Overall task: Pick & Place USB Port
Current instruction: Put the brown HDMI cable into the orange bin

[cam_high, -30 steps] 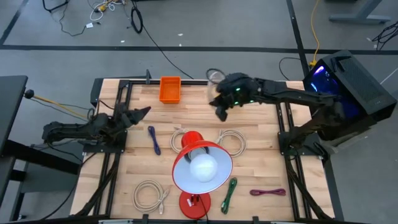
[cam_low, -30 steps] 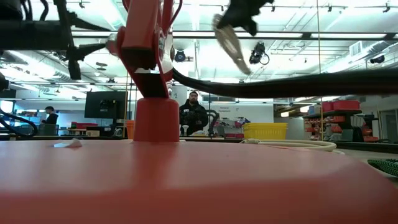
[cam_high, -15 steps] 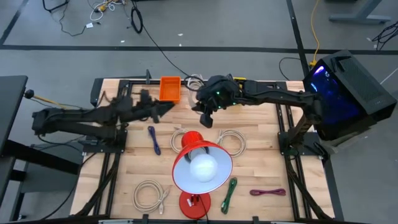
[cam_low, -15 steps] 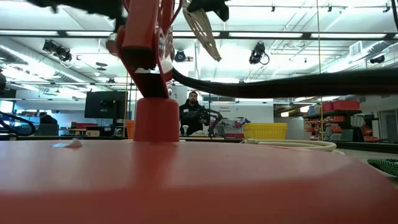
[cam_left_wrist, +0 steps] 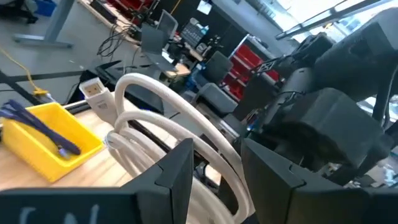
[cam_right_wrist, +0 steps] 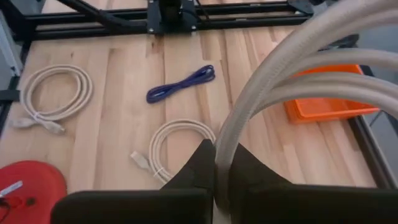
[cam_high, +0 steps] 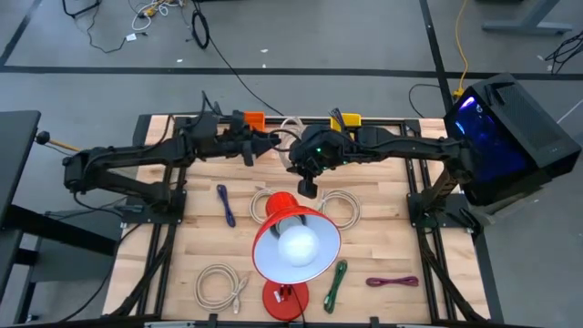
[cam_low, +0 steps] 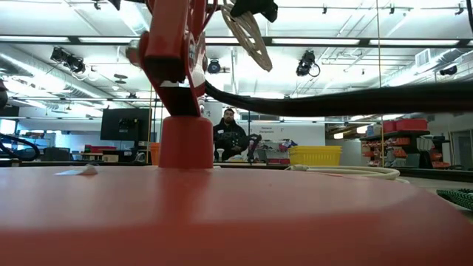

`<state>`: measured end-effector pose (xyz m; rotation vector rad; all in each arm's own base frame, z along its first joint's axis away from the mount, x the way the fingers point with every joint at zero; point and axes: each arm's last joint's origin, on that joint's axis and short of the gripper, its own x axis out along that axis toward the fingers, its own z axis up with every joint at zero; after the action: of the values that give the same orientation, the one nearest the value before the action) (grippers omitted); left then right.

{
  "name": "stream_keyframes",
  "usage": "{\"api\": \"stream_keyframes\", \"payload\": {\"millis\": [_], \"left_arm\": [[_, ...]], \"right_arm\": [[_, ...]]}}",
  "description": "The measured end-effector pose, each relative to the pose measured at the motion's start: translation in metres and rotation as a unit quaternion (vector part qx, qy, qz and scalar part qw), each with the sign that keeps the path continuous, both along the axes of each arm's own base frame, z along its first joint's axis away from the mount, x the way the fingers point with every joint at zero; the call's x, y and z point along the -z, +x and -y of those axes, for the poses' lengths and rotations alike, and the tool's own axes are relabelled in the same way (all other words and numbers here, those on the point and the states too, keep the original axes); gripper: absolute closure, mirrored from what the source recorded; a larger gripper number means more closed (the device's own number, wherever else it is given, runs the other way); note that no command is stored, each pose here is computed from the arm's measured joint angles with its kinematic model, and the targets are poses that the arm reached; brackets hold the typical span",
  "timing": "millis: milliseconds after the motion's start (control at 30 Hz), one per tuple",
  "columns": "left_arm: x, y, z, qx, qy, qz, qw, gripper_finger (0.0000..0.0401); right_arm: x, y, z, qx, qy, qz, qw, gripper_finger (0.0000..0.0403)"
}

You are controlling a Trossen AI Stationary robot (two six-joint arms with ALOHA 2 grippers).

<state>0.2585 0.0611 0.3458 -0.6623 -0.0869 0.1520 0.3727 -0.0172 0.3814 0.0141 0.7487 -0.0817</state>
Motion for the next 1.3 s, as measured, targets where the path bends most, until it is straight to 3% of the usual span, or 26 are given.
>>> {"api": "stream_keyframes", "payload": {"millis": [333, 600, 1033, 1133, 1267, 1300], "left_arm": [[0.007, 0.007, 0.001, 0.028, -0.027, -0.008, 0.999, 0.0259], [0.009, 0.009, 0.000, 0.017, -0.029, -0.009, 0.999, 0.0259], [0.015, 0.015, -0.004, -0.009, -0.036, -0.018, 0.999, 0.0262], [0.017, 0.016, -0.005, -0.017, -0.045, -0.020, 0.999, 0.0283], [0.017, 0.016, -0.005, -0.017, -0.040, -0.022, 0.999, 0.0364], [0.017, 0.016, -0.004, -0.017, -0.037, -0.023, 0.999, 0.0367]], "right_arm": [[0.002, -0.003, 0.011, 0.026, -0.046, -0.020, 0.998, 0.0393], [0.000, 0.000, 0.012, 0.022, -0.020, 0.000, 1.000, 0.0393], [0.000, 0.002, 0.011, 0.028, -0.027, 0.004, 0.999, 0.0394], [0.001, 0.002, 0.010, 0.027, -0.027, 0.004, 0.999, 0.0394], [0.000, 0.002, 0.009, 0.024, -0.029, 0.007, 0.999, 0.0394], [0.000, 0.002, 0.009, 0.023, -0.030, 0.007, 0.999, 0.0394]]}}
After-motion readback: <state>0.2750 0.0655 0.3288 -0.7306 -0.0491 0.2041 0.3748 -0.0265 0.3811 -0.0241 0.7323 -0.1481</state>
